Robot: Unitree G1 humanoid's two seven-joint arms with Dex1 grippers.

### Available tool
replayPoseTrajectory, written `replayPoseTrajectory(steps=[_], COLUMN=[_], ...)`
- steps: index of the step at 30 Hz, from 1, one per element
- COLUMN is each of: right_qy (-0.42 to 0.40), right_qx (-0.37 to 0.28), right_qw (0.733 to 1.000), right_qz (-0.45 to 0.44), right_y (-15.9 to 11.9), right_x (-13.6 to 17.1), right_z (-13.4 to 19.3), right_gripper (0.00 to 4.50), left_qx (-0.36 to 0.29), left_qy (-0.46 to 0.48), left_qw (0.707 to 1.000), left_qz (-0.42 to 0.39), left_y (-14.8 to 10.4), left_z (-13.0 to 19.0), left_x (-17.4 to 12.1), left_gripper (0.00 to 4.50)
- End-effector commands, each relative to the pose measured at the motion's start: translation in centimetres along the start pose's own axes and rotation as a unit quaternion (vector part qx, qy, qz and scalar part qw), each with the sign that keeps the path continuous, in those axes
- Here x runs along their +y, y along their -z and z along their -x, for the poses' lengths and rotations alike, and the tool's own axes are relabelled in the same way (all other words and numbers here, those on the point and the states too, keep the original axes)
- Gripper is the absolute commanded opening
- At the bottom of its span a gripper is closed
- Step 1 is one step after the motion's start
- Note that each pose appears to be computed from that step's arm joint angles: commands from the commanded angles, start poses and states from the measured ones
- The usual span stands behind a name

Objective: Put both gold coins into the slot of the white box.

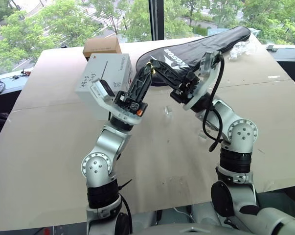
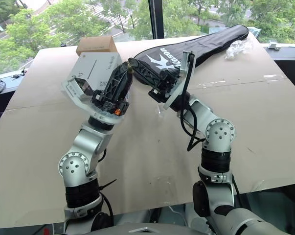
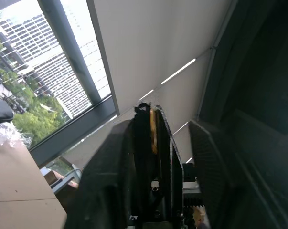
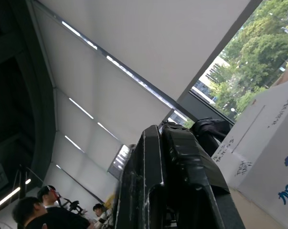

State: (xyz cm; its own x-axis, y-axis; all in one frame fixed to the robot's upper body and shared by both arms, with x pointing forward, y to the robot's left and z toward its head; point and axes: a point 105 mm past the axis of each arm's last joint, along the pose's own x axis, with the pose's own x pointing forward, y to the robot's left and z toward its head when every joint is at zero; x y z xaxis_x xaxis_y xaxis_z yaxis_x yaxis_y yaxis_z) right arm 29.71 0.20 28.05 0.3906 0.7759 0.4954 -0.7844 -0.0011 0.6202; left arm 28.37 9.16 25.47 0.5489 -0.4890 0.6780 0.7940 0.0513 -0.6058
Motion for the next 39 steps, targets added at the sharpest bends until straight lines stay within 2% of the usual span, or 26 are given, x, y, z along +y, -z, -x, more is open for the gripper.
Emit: replayPoseTrajectory(steps=[1, 9, 10, 11, 12, 14, 15, 16, 19, 20, 24, 26, 28, 29, 32, 36, 39], right_qy=[-0.020, -0.015, -0.015, -0.022, -0.025, 0.027, 0.045, 0.052, 0.051, 0.040, -0.018, -0.031, -0.047, -0.053, -0.059, -0.047, -0.036], right_qx=[-0.004, -0.003, -0.007, -0.018, -0.026, -0.047, -0.044, -0.040, -0.010, 0.023, 0.147, 0.149, 0.159, 0.168, 0.181, 0.182, 0.183], right_qw=[1.000, 1.000, 1.000, 0.999, 0.999, 0.996, 0.992, 0.987, 0.963, 0.948, 0.889, 0.876, 0.862, 0.853, 0.840, 0.841, 0.840], right_qz=[0.007, 0.018, 0.021, 0.021, 0.023, 0.070, 0.112, 0.146, 0.263, 0.314, 0.434, 0.458, 0.480, 0.492, 0.508, 0.507, 0.509], right_y=[-0.1, -0.2, -0.3, -0.7, -1.1, -2.5, -3.0, -3.5, -4.5, -4.5, -3.5, -4.1, -4.4, -4.4, -4.5, -4.8, -4.8], right_x=[1.2, 1.0, 0.9, 1.1, 1.2, -0.3, -1.0, -1.3, -1.6, -1.5, -0.9, -0.4, 0.0, 0.0, -0.1, -0.6, -1.0], right_z=[-0.1, 0.0, 0.0, 0.1, 0.2, 0.9, 1.5, 2.1, 4.1, 4.8, 6.8, 6.7, 6.7, 6.7, 6.7, 6.5, 6.6], right_gripper=[0.00, 0.00, 0.63, 0.91, 1.48, 2.36, 2.91, 3.28, 3.28, 3.28, 3.28, 3.28, 3.28, 3.28, 3.28, 3.28, 3.28], left_qx=[-0.008, -0.008, -0.007, -0.006, -0.004, -0.007, -0.007, -0.008, 0.017, 0.043, 0.102, 0.114, 0.147, 0.151, 0.128, 0.108, 0.103], left_qy=[0.030, 0.030, 0.028, 0.022, 0.015, -0.002, -0.008, -0.017, -0.049, -0.076, -0.155, -0.208, -0.256, -0.274, -0.307, -0.344, -0.359], left_qw=[1.000, 0.999, 0.999, 0.999, 0.999, 0.997, 0.994, 0.990, 0.968, 0.949, 0.867, 0.819, 0.753, 0.737, 0.728, 0.715, 0.715], left_qz=[-0.004, -0.007, -0.013, -0.027, -0.040, -0.081, -0.111, -0.141, -0.245, -0.303, -0.462, -0.522, -0.588, -0.599, -0.599, -0.599, -0.591], left_y=[-0.2, -0.2, -0.3, -0.4, -0.5, -1.4, -2.0, -2.8, -4.6, -5.3, -8.0, -9.1, -9.2, -9.2, -9.2, -10.0, -10.5], left_z=[-0.3, -0.2, -0.3, -0.3, -0.4, -0.8, -1.0, -1.2, -1.6, -1.7, -1.7, -1.5, -0.9, -0.7, -0.5, 0.3, 1.0], left_x=[-1.3, -1.3, -1.3, -1.2, -1.1, -1.0, -1.2, -1.3, -1.5, -1.2, -0.7, 0.2, 1.5, 1.9, 2.7, 3.5, 3.8], left_gripper=[0.04, 0.04, 0.00, 0.00, 0.00, 0.00, 0.00, 0.00, 0.00, 0.00, 0.00, 0.00, 0.00, 0.00, 0.00, 0.00, 0.00])
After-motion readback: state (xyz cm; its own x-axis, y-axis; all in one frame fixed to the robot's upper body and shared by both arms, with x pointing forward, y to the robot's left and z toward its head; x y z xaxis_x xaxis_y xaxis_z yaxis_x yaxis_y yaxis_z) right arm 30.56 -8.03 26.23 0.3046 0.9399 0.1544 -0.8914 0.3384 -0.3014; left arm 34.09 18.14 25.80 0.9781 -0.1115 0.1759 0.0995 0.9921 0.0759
